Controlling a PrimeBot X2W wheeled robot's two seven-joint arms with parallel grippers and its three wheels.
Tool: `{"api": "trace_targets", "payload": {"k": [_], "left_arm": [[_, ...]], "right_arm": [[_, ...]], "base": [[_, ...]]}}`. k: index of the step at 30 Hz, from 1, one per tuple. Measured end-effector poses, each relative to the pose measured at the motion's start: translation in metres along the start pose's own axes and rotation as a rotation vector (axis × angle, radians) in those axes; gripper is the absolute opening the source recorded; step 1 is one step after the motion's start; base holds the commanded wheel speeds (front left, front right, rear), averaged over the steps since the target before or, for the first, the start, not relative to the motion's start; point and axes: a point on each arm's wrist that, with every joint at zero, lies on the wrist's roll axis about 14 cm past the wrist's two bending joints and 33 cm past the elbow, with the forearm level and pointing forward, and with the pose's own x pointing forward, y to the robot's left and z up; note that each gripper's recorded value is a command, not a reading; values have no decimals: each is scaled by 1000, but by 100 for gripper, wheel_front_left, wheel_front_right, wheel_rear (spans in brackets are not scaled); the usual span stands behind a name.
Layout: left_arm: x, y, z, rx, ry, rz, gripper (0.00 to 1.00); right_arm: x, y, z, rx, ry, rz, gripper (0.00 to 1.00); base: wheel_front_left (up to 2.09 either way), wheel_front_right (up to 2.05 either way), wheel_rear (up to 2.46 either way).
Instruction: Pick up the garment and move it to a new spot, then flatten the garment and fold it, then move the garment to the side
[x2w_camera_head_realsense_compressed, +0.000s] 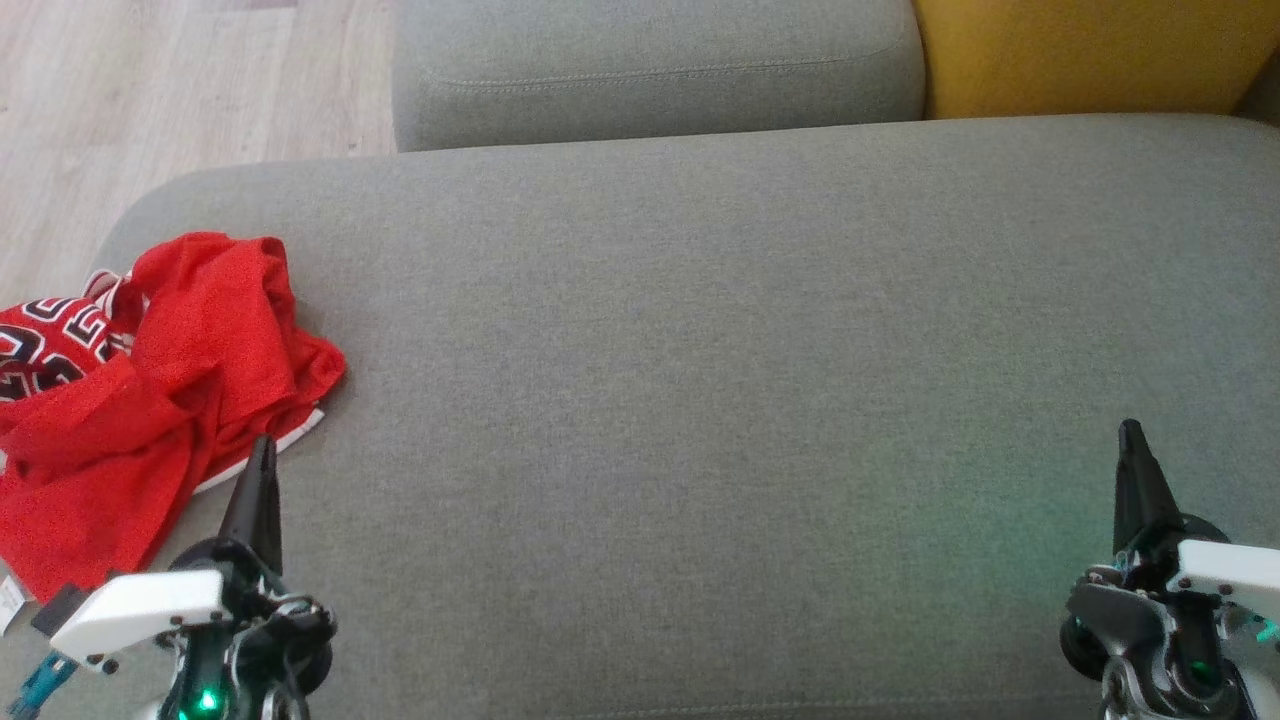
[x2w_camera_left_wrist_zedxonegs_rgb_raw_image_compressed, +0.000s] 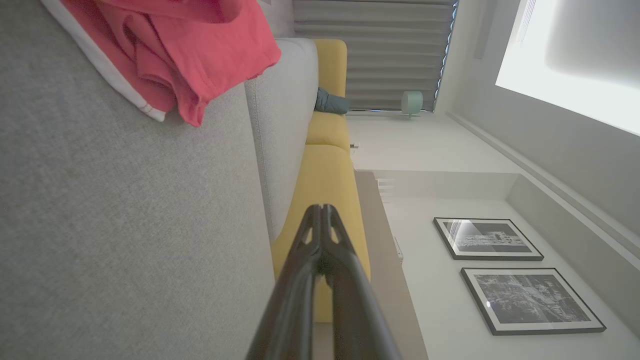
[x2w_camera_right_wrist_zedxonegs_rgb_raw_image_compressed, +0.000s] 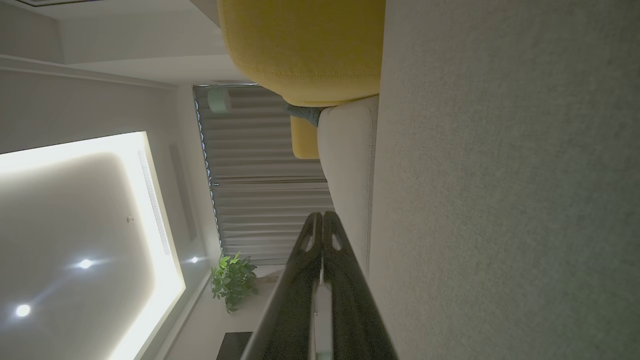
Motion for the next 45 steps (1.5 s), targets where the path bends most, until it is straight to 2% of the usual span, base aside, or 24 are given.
{"api": "trace_targets", "payload": {"k": [3,4,9,19,27,43,45], "left_arm": [[0,0,0,0,0,0,0],[-1,3,0,-2,0,8,100],[-18,39,-3,-20,-4,114,100],[-14,33,-8,-1,-2,97,100],[-11,24,-8,91,-5,73,100],[-4,7,-14,325,4,22,100],[-4,6,-14,379,4,19,100]], "right_arm": [[0,0,0,0,0,0,0],[-1,-3,0,1,0,-8,100],[-16,-35,0,8,-5,-103,100],[-13,-29,-6,-32,2,-86,100],[-12,-25,-10,-125,13,-77,100],[-6,-12,-12,-402,34,-38,100],[-3,-6,-14,-456,39,-18,100]], "base": [[0,0,0],[0,0,0],[0,0,0],[0,0,0],[0,0,0],[0,0,0],[0,0,0]]}}
